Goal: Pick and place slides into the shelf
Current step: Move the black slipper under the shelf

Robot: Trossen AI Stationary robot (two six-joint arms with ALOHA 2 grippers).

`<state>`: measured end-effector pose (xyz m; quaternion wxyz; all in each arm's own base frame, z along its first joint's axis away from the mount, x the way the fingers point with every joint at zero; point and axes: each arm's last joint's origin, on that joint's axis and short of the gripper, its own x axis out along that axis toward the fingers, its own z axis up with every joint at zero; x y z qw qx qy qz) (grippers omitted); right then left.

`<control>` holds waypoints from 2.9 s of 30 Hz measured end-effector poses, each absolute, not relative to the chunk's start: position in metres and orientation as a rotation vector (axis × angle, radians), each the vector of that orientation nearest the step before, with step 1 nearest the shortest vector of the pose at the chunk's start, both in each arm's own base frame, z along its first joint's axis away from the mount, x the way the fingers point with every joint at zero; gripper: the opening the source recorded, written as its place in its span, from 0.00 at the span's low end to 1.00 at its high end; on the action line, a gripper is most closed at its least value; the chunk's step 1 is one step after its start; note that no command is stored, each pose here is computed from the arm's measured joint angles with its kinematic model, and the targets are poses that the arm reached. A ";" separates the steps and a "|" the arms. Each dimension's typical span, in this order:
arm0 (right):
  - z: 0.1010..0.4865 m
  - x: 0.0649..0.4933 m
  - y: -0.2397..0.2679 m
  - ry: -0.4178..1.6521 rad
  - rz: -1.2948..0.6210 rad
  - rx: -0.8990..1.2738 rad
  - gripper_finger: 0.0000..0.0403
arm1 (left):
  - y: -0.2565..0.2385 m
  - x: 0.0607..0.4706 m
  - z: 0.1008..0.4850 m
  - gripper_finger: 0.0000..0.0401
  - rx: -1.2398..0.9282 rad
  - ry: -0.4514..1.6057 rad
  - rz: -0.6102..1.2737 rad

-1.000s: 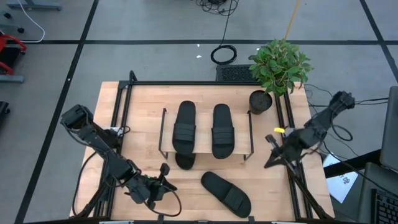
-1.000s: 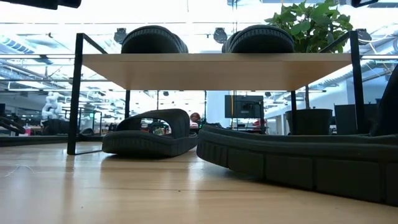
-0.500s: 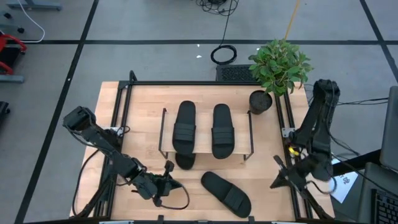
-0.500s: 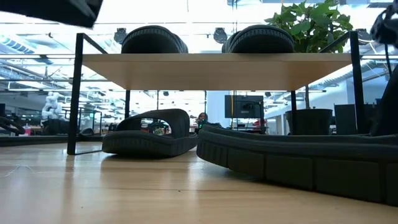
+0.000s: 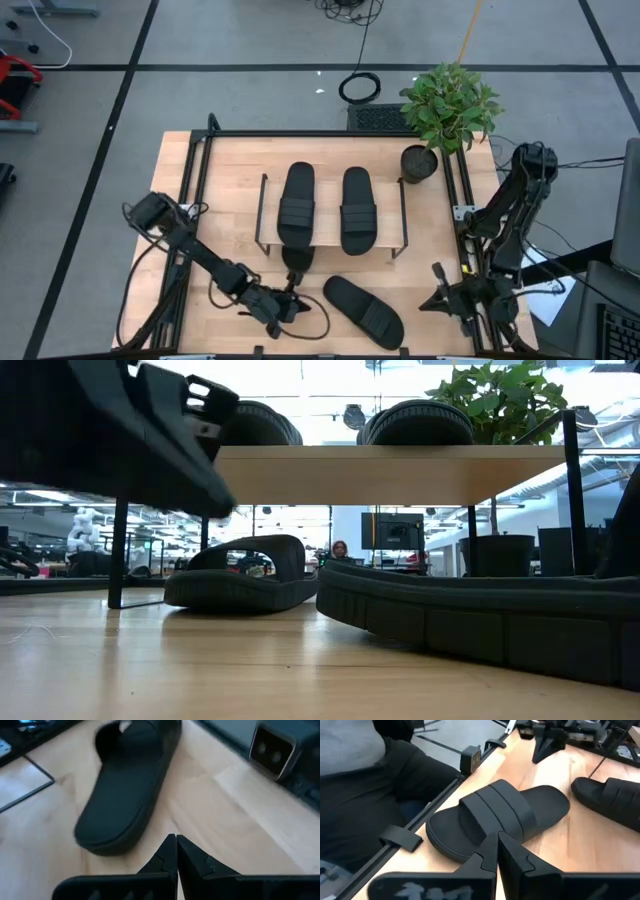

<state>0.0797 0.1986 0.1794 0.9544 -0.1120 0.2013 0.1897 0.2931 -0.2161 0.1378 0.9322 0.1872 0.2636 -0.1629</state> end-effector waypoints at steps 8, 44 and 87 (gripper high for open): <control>0.164 0.089 0.209 0.458 0.385 -0.159 0.00 | -0.230 0.316 0.136 0.00 0.439 0.567 -0.329; 0.100 0.144 0.227 0.512 0.353 0.023 0.00 | -0.212 0.329 0.141 0.00 0.271 0.581 -0.130; 0.122 0.123 0.247 0.602 0.227 -0.132 0.00 | -0.199 0.337 0.119 0.00 0.207 0.669 -0.088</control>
